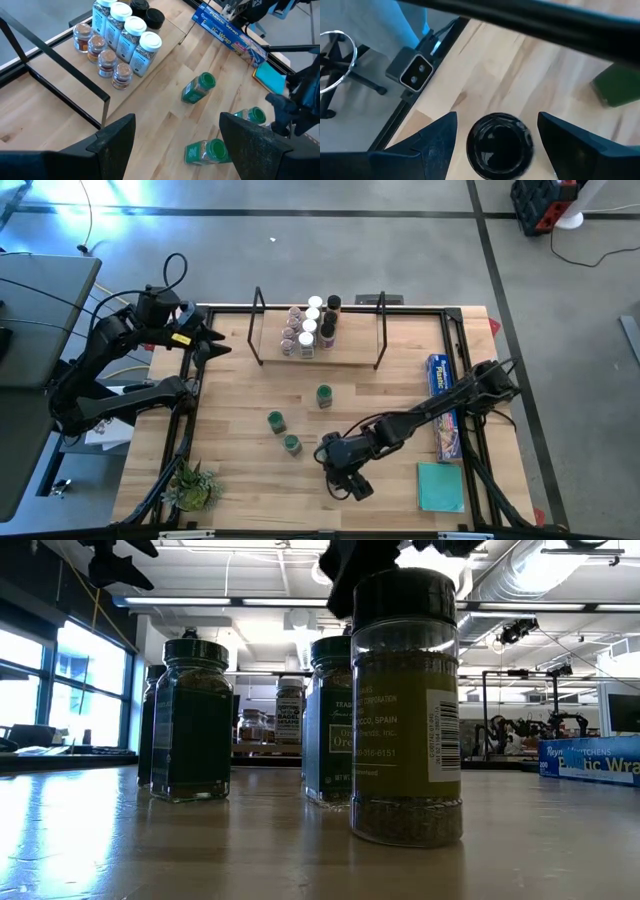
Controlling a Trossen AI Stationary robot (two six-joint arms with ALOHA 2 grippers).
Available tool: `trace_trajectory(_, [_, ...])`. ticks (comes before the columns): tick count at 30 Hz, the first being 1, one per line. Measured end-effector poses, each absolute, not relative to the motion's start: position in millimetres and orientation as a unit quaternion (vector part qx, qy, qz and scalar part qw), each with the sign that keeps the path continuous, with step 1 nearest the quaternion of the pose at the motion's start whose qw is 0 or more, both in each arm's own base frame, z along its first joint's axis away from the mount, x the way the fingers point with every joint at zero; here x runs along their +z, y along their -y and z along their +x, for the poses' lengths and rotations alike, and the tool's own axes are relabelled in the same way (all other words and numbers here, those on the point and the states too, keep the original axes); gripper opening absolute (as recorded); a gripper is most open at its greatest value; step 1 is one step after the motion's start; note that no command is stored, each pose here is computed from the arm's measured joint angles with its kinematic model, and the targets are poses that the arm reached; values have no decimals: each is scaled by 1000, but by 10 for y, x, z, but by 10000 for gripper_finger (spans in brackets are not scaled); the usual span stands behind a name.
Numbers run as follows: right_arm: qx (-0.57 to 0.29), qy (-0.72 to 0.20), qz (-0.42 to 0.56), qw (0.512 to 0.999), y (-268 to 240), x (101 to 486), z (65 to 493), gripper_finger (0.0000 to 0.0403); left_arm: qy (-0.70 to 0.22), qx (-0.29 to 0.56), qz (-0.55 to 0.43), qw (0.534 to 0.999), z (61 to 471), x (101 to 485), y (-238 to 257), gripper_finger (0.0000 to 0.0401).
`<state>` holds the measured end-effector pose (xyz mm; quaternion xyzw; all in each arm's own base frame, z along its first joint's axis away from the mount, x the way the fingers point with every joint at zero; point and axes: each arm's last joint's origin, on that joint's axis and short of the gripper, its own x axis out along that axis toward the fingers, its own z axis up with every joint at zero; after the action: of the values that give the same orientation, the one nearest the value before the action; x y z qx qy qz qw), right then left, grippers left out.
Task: Shelf spices
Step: Put the black seasoning bottle on the shelf aligned with the other black seasoning bottle
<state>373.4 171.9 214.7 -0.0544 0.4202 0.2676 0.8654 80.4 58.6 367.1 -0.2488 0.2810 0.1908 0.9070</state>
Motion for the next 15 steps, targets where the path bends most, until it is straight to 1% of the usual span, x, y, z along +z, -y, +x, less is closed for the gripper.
trace_trajectory(5, [265, -433, -51, 860, -1731, 2042, 3759, 270, -281, 191, -249, 907, 805, 3671, -587, 282])
trace_trajectory(8, [264, -438, -51, 858, -1736, 2005, 3767, 263, -281, 191, -249, 907, 806, 3671, -588, 282])
trace_trajectory(11, [263, -443, -52, 856, -1735, 1990, 3763, 240, -281, 190, -249, 907, 806, 3671, -588, 282])
trace_trajectory(15, [263, -446, -53, 854, -1734, 1989, 3755, 199, -281, 190, -249, 907, 806, 3670, -588, 282])
